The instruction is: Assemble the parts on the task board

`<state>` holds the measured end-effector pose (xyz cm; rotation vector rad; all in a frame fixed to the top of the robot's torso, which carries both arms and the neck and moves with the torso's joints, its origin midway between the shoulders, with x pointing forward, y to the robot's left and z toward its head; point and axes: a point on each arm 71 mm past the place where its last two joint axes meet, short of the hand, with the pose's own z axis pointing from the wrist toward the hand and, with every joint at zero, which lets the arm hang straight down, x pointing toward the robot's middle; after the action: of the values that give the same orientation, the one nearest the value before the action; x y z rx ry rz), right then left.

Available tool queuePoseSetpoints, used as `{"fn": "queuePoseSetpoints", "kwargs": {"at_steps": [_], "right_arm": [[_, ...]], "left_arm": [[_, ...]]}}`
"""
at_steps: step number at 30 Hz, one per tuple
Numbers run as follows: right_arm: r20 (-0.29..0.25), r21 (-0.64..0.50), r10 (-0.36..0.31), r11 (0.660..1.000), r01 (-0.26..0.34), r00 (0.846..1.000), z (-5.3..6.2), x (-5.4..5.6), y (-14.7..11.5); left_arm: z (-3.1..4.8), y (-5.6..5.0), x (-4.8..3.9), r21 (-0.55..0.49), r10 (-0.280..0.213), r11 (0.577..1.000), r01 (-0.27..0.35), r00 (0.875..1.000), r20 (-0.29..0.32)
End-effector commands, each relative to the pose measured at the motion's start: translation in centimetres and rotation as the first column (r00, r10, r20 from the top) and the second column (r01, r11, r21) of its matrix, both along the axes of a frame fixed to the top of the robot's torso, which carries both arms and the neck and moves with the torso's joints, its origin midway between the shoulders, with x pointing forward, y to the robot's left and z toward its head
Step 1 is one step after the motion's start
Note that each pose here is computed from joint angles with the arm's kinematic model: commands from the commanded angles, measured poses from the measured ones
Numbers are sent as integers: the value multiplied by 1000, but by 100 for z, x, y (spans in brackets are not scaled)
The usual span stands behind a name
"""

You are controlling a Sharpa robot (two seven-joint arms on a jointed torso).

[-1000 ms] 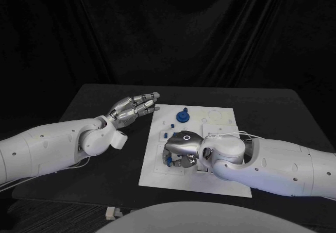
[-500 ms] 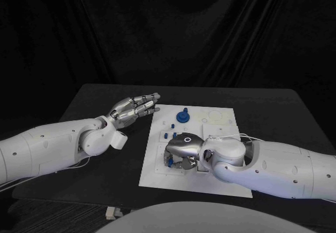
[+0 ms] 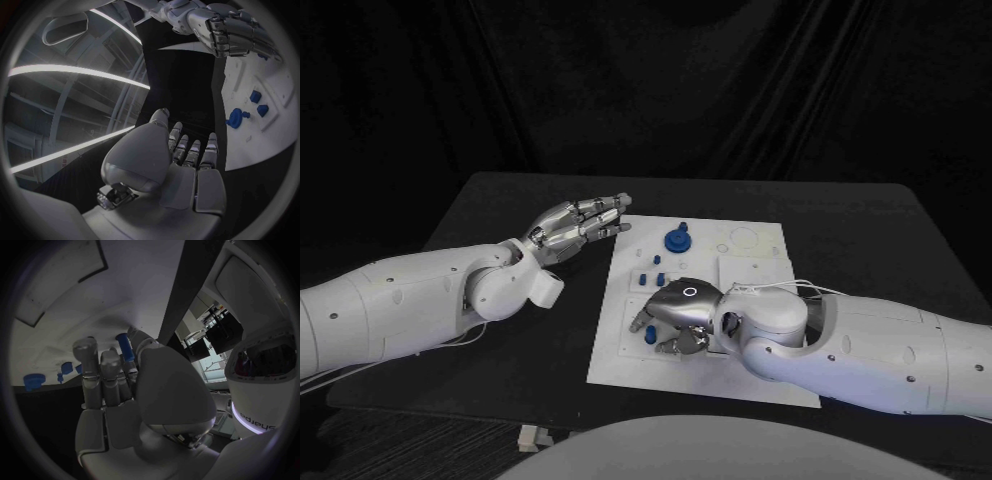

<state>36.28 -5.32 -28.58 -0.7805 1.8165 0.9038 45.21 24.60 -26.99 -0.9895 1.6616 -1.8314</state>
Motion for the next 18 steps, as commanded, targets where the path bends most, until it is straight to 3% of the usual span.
{"fn": "queuePoseSetpoints", "kwargs": {"at_steps": [1,6,11,14,18], "right_arm": [[13,9,-11,1000,11,1000,7,9,-19],[39,70,-10,998,8,999,59,4,-75],[90,144,-14,990,1,996,209,22,-169],[134,205,-26,979,-2,991,376,50,-248],[168,346,-82,938,19,982,769,131,-430]], "left_arm": [[-1,-13,-7,-17,-11,1000,11,1000,-2],[-5,-7,-8,-15,-10,1000,10,1000,-3],[-10,3,-6,-13,-8,1000,8,1000,-5],[-13,5,-6,-13,-8,1000,8,1000,-5],[-16,5,-8,-14,-8,1000,8,1000,-5]]}}
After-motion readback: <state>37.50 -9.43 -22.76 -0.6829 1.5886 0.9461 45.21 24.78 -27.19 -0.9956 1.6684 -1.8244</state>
